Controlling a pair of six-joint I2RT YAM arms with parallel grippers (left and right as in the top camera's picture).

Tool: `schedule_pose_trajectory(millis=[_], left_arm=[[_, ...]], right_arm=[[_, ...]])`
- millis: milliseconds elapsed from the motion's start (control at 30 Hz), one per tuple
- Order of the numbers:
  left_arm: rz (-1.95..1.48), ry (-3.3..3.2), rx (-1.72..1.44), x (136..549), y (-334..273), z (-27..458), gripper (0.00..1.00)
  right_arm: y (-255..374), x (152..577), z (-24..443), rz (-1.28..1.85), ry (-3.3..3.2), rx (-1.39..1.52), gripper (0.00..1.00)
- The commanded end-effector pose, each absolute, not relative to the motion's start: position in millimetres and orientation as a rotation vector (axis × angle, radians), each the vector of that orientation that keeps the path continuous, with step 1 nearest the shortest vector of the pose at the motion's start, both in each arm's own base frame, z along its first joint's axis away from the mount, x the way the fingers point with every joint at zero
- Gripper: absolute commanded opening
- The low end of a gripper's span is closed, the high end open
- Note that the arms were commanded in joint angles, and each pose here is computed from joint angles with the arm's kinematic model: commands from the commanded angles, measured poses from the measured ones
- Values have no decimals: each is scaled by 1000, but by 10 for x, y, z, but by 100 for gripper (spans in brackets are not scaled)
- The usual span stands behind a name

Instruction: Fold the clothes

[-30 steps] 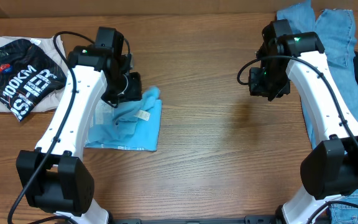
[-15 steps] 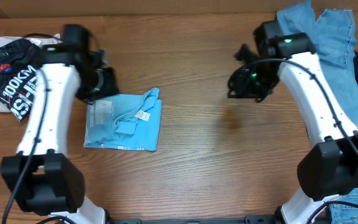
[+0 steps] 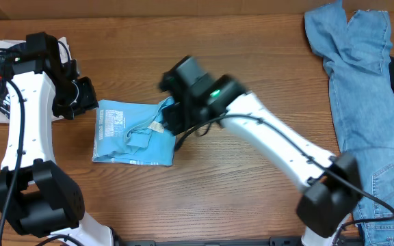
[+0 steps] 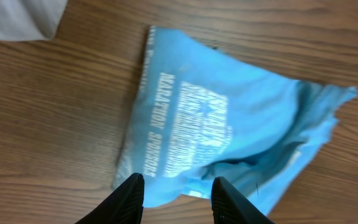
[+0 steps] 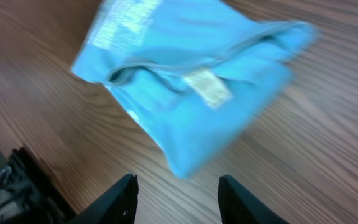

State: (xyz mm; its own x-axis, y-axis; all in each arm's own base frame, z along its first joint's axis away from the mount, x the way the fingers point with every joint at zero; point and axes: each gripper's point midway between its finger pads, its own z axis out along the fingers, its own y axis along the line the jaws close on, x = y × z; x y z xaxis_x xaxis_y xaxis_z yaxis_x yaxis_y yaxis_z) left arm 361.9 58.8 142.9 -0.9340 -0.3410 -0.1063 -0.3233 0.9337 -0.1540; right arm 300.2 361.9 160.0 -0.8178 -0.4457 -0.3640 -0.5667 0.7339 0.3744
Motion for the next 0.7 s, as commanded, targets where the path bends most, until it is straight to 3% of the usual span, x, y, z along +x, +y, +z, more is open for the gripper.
schedule_pose_trajectory(millis=[0, 233, 667], left_arm=[[-131, 3029, -502, 3563, 679, 1212, 39], [-184, 3093, -518, 3545, 629, 923, 40], [-225, 3188, -522, 3524, 588, 578, 40]], right_arm=[[3853, 2943, 1313, 672, 2743, -725, 46], [4413, 2835, 930, 750, 2703, -749, 51], [4613, 2980, 963, 800, 2624, -677, 57]])
